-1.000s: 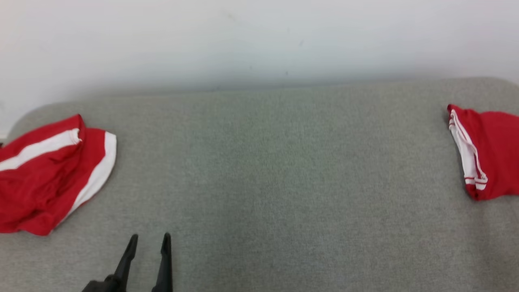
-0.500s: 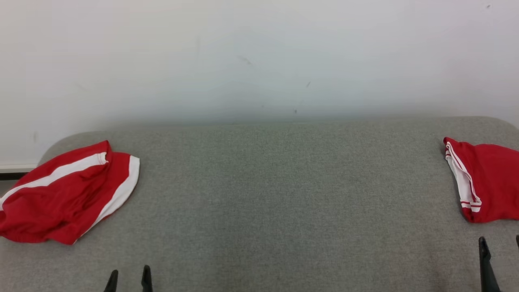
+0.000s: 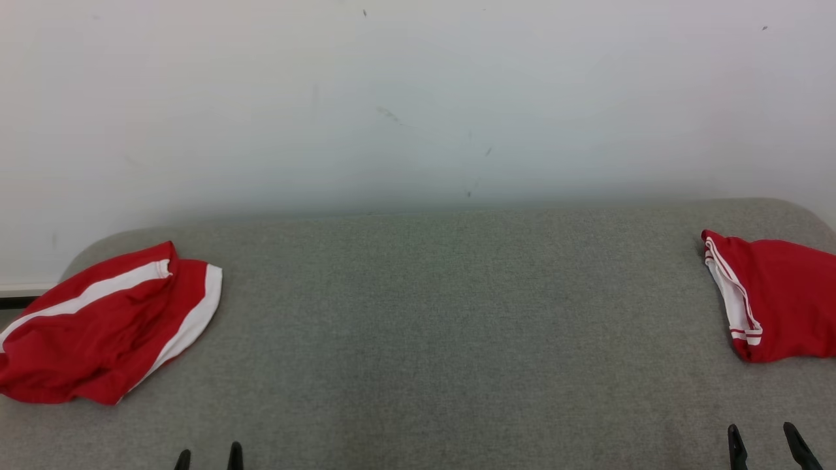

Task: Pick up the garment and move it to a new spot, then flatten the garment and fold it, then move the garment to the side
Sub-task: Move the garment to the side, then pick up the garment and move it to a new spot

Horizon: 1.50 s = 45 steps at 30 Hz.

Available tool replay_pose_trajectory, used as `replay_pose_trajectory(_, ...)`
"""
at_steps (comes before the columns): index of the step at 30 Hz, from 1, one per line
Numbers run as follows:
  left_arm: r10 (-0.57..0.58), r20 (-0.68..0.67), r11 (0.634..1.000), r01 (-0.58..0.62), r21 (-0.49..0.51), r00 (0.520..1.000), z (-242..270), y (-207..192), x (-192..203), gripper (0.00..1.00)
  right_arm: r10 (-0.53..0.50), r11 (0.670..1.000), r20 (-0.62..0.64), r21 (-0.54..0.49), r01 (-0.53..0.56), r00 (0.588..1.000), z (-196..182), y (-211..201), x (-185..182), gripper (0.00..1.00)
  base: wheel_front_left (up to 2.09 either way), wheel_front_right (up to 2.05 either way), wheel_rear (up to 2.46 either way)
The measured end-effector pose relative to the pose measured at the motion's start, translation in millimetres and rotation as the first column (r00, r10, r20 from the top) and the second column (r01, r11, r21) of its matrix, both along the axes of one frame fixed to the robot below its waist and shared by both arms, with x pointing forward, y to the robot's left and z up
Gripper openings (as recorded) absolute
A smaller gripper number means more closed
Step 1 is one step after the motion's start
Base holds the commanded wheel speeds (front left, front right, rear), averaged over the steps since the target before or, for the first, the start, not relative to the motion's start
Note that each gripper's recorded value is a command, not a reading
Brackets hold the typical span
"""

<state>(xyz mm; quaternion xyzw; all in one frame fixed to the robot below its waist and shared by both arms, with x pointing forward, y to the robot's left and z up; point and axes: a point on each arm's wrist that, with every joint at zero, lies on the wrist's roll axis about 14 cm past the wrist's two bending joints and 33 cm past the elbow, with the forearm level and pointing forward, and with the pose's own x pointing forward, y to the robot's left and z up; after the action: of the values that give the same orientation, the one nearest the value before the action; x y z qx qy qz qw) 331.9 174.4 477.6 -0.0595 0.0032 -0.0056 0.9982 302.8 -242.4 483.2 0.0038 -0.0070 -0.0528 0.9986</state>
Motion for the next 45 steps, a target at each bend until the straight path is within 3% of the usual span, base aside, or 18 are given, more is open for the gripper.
replay_pose_trajectory(18,0.018,0.006,1.0,-0.018,-0.005,1.0,1.6,3.9,-4.6,1.0,0.043,0.999,-0.013,0.004,-0.043,0.999,-4.1,13.6,7.1,1.0,0.0,0.0,0.0)
replay_pose_trajectory(28,0.13,0.017,0.991,-0.13,-0.015,0.991,3.5,35.8,-30.1,1.0,0.148,0.989,0.0,0.007,-0.148,0.989,1.0,44.6,31.5,1.0,0.0,0.0,0.0)
replay_pose_trajectory(38,0.349,0.017,0.937,-0.349,-0.016,0.937,-1.8,93.0,-95.2,1.0,0.39,0.92,0.01,0.027,-0.39,0.921,5.5,131.8,57.8,1.0,0.0,0.0,0.0)
replay_pose_trajectory(45,0.43,0.026,0.903,-0.43,-0.019,0.902,-1.4,112.7,-121.7,1.0,0.472,0.881,0.02,0.025,-0.472,0.881,10.5,163.8,62.3,1.0,0.0,0.0,0.0)
